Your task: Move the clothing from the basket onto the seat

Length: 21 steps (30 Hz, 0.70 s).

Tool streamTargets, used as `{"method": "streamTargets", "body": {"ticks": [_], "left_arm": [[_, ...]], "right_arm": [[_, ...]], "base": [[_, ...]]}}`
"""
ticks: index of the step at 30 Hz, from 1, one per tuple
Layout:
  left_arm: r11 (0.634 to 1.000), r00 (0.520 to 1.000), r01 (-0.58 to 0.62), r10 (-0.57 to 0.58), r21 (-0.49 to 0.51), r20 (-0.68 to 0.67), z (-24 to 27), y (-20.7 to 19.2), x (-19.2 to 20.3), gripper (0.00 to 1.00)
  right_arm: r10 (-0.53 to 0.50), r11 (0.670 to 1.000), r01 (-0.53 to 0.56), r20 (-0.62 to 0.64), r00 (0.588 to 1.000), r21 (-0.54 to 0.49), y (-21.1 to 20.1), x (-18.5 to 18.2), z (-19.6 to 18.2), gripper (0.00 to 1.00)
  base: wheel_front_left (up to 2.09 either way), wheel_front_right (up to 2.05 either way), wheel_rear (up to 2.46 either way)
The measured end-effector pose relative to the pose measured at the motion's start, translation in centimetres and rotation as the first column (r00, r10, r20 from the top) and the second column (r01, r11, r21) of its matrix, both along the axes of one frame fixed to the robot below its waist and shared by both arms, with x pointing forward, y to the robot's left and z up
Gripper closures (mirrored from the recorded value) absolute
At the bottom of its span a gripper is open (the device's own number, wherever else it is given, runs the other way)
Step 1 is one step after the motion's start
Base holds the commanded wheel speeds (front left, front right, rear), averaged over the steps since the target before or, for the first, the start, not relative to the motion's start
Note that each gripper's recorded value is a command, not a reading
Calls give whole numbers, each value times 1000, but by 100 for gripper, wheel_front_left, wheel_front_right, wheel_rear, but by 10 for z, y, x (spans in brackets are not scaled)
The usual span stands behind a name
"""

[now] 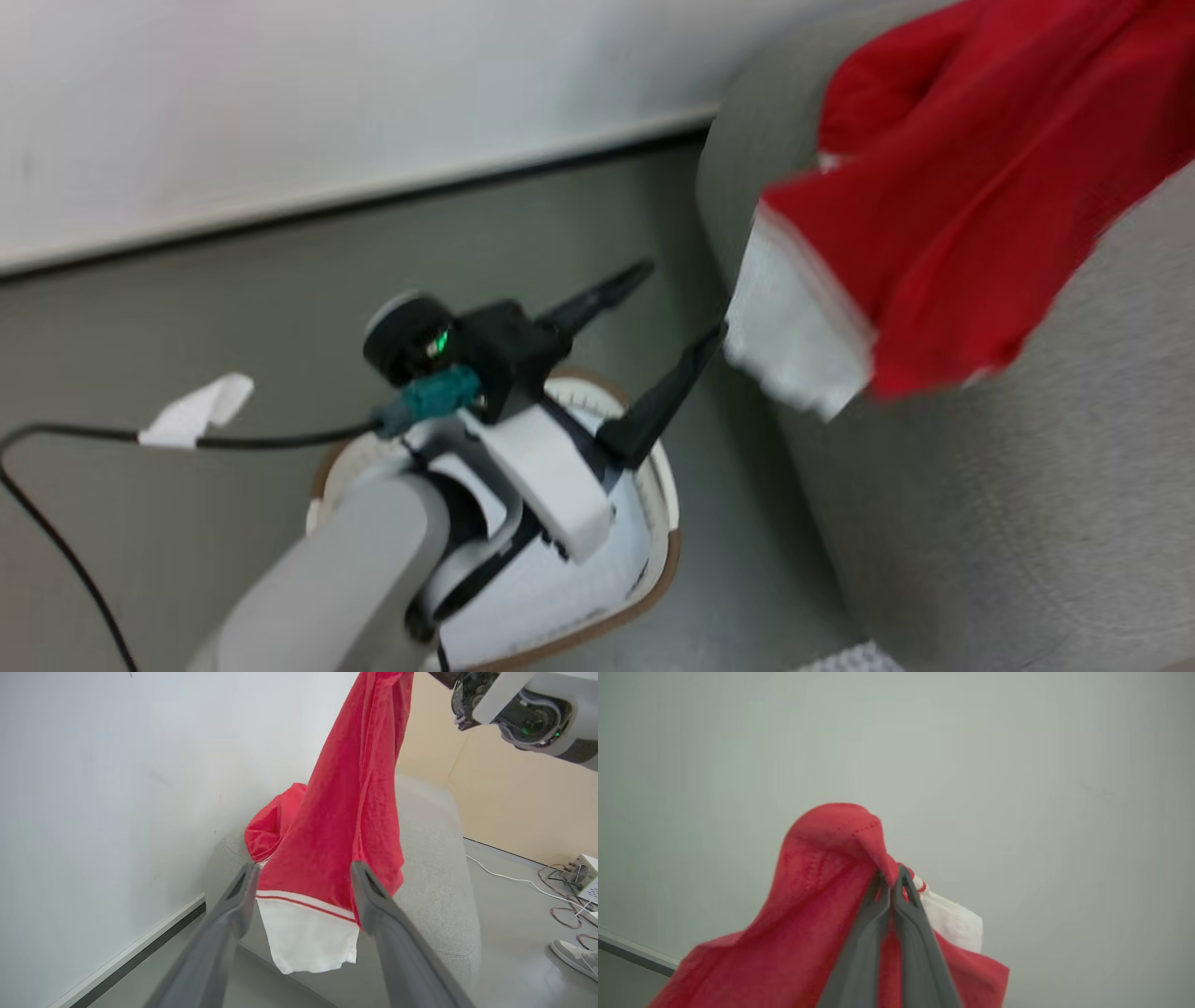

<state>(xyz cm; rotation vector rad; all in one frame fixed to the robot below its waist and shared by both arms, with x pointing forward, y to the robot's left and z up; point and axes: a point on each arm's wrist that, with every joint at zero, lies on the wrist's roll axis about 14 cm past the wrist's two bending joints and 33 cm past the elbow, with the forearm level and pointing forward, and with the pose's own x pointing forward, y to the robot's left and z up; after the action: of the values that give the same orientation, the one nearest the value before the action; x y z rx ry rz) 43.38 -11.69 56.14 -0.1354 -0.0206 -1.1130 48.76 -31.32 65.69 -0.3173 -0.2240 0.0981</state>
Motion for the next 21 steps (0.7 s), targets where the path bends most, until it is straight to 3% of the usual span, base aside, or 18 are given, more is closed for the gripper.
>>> {"method": "streamTargets", "body": {"ticks": [6,12,16,21], "left_arm": [[1000,1000,-19,19,8,-13,-36,5,46,0],[998,997,-56,55,-21,-49,-68,14,74,0],[996,994,-84,81,-39,-72,-80,21,83,0],[993,986,-118,115,-24,-117,-101,31,84,0]], "right_arm": [[-177,983,179,45,983,-49,-53,69,20,100],[-378,923,377,8,926,-76,-115,108,4,100],[-489,871,480,-106,866,-100,-147,119,-49,100],[-541,834,548,-305,783,-73,-153,111,-163,100]], "base": [[0,0,0],[0,0,0],[0,0,0],[0,0,0]]}}
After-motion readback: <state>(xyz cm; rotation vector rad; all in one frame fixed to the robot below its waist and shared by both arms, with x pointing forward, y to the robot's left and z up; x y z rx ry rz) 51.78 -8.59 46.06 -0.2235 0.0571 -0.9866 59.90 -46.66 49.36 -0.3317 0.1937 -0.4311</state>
